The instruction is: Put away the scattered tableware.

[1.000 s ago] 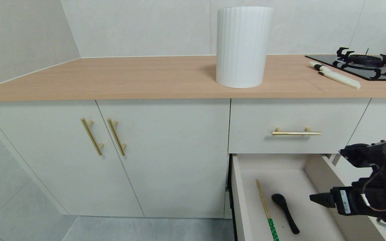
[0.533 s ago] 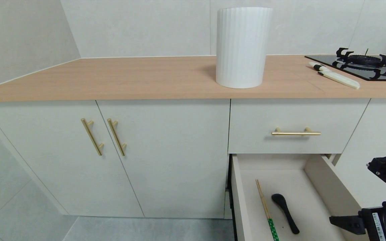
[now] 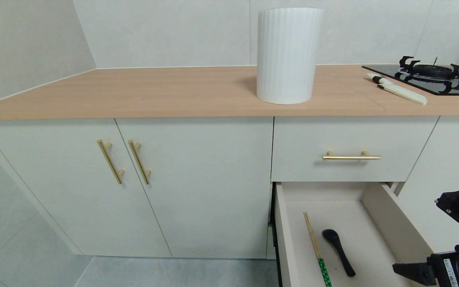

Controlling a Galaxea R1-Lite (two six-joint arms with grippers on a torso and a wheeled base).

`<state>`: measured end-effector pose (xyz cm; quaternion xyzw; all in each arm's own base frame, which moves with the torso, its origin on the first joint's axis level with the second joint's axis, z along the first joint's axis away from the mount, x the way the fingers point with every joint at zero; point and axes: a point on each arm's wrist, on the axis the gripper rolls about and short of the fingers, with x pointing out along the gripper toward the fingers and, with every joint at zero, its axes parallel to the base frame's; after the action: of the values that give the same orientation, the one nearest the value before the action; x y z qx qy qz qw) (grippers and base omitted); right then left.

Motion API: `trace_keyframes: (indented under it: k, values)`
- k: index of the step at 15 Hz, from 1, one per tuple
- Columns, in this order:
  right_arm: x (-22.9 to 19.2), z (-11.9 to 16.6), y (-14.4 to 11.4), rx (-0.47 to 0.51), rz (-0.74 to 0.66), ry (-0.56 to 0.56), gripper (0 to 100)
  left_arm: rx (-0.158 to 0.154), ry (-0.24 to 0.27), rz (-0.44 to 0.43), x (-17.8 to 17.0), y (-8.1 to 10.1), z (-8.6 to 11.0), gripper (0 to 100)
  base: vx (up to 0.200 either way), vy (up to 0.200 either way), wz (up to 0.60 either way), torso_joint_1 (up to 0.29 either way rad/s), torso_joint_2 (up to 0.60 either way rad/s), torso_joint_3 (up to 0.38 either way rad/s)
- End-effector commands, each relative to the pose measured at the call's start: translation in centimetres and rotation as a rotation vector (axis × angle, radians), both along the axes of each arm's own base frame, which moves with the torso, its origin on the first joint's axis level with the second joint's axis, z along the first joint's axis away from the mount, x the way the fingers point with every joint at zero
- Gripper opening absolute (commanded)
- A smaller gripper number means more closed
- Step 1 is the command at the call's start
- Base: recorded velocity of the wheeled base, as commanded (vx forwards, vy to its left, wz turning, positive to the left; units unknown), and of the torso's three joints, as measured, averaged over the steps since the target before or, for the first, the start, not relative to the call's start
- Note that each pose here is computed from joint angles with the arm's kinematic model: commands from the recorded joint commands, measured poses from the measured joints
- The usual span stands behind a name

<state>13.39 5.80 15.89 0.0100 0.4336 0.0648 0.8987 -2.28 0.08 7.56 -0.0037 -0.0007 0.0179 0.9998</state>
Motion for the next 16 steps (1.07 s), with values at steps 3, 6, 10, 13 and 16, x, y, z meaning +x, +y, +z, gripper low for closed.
trace_keyframes:
  k: [3, 6, 10, 13, 16]
  values:
    - [-0.1, -0.4, 0.2, -0.017, 0.019, 0.04, 100, 0.0, 0.0, 0.0, 0.0, 0.0, 0.0, 100, -0.2, 0.0, 0.0, -0.002, 0.0, 0.001]
    - [-0.4, -0.8, 0.5, -0.035, 0.048, 0.089, 100, 0.0, 0.0, 0.0, 0.0, 0.0, 0.0, 100, -0.067, 0.0, 0.0, 0.001, 0.0, 0.001]
    - [-0.8, -2.2, 1.6, -0.041, 0.153, 0.232, 100, 0.0, 0.0, 0.0, 0.0, 0.0, 0.0, 100, 0.0, 0.0, 0.0, 0.0, 0.0, 0.0]
    - [0.0, -3.9, 2.2, -0.085, 0.15, 0.325, 100, 0.0, 0.0, 0.0, 0.0, 0.0, 0.0, 100, 0.0, 0.0, 0.0, 0.0, 0.0, 0.0]
    - [0.6, -4.7, 2.5, -0.095, 0.126, 0.369, 100, 0.0, 0.0, 0.0, 0.0, 0.0, 0.0, 100, 0.0, 0.0, 0.0, 0.0, 0.0, 0.0]
